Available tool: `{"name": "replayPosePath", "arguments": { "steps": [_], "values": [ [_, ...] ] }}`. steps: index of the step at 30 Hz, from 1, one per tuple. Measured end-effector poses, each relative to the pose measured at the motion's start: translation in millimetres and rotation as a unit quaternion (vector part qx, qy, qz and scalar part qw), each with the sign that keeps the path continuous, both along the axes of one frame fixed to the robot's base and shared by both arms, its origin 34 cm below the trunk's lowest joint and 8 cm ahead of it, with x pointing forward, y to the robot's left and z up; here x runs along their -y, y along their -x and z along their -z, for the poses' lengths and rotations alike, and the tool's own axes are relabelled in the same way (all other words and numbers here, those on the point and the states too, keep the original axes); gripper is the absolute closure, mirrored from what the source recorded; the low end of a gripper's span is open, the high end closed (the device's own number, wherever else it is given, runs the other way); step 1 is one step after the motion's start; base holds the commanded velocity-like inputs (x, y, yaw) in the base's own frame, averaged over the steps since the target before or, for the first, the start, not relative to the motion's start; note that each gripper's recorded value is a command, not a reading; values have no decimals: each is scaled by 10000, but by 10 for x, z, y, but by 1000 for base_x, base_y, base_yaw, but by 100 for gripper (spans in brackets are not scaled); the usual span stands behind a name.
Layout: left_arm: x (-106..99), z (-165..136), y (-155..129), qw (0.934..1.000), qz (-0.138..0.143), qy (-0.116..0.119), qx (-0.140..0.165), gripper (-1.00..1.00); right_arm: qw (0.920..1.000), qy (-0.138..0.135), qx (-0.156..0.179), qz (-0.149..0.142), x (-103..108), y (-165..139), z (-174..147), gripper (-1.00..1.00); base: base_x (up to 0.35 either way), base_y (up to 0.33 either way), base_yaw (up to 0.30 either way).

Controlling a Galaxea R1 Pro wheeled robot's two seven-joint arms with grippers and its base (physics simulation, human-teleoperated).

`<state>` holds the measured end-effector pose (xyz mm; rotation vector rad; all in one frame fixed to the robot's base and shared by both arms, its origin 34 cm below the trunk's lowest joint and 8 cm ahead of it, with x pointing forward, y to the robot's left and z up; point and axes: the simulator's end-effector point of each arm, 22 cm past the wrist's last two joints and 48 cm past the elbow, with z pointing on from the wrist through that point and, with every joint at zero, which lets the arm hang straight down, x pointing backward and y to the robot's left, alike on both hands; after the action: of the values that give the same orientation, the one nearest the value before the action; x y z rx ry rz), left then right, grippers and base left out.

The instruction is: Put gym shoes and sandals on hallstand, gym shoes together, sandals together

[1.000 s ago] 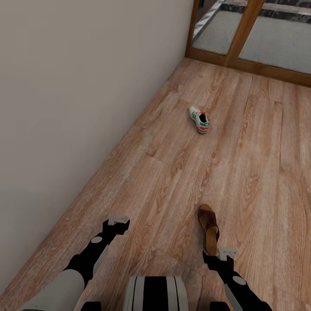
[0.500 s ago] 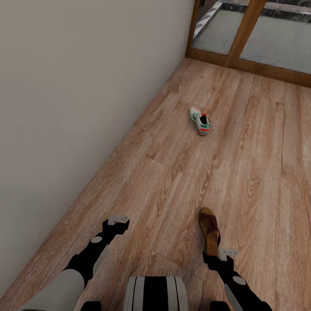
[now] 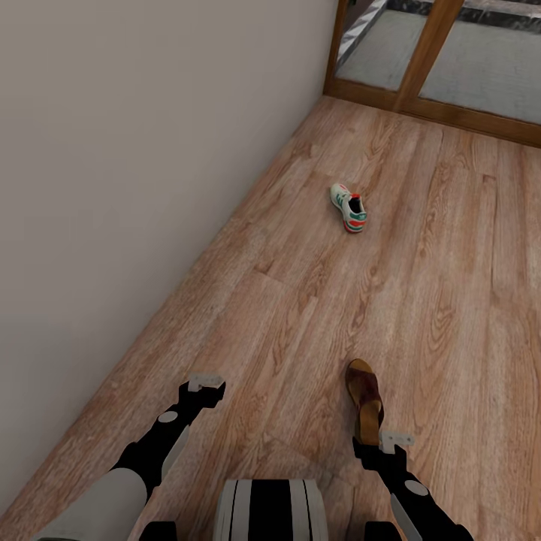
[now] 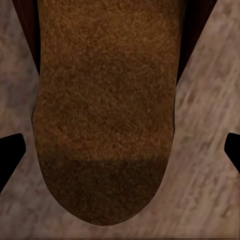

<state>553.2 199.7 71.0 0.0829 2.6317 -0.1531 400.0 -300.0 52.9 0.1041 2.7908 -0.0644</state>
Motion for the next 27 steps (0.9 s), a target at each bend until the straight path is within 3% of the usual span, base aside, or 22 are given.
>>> {"name": "replayPosePath", "arguments": {
  "steps": [17, 18, 27],
  "values": [
    [-62, 5, 0, 10000, -65, -25, -7, -100, 10000, -6, 14, -3, -11, -9, -2, -100, 4, 0, 0],
    [-63, 5, 0, 10000, -66, -25, -7, -100, 10000, -6, 12, -3, -11, -7, -2, 100, 16, 0, 0],
    [-72, 6, -1, 10000, -64, -32, -6, -100, 10000, 17, 12, 6, 13, -6, -3, 100, 3, 0, 0]
  ]
}}
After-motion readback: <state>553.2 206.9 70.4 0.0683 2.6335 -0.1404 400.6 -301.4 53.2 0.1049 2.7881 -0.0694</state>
